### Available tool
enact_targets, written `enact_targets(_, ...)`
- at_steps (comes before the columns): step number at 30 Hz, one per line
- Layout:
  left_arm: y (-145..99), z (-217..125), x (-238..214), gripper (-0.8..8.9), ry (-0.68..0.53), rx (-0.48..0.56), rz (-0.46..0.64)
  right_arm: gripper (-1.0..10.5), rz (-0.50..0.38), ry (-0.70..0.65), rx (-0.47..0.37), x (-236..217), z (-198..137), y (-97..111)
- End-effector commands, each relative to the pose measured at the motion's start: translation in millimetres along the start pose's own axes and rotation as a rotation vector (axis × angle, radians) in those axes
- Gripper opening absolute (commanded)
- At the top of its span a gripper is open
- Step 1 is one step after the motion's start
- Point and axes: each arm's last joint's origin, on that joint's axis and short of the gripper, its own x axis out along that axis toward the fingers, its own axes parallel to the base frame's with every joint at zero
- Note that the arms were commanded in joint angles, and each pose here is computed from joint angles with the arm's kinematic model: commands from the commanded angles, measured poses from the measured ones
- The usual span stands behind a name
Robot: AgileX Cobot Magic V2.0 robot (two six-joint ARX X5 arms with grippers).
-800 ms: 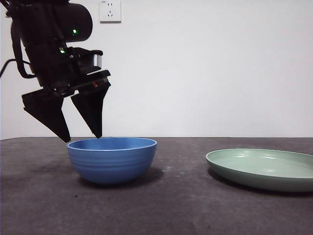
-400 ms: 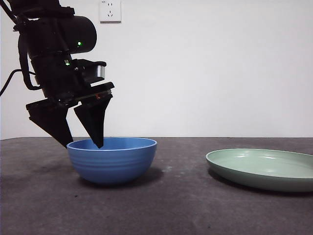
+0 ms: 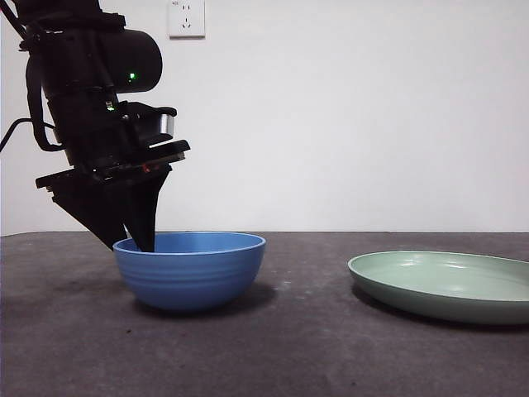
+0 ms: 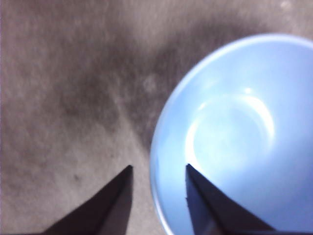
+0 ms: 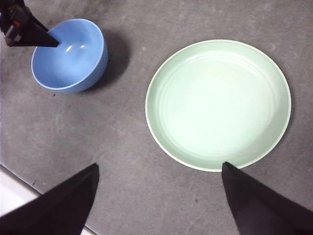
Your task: Pick up the blue bowl, put it on the green plate, put it on desk
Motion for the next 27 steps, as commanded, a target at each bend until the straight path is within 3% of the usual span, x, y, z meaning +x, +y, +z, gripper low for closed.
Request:
enact_targets(1,-1.4,5.6,0.9,1.19,-0.008,-0.001,-0.003,4.0,0.001,-0.015,0.002,-2.5,4.1,1.2)
enact_targets(4,-1.4,5.6,0.9,1.05,-0.008,-0.004,-0.003,4.0,0.001,-0.014,0.002,-2.5,4.1,1.2)
enact_targets(8,-1.6,5.2,0.9,0.15,-0.004,-0.006,-0.003,4.0,0.001,-0.015,0.002,-2.6,4.0,1.2)
enact_targets(19,-2.7,11.6,-6.4,0.16,-0.058,-0.035,-0.006,4.0,0.001,-0.015,0.003,-2.6,4.0,1.2)
enact_targets(27,-23.9,34.0,-58.2,0.16,-0.169,-0.010,-0.030,4.0,-0.021,-0.015,0.014,-2.6,4.1,0.6)
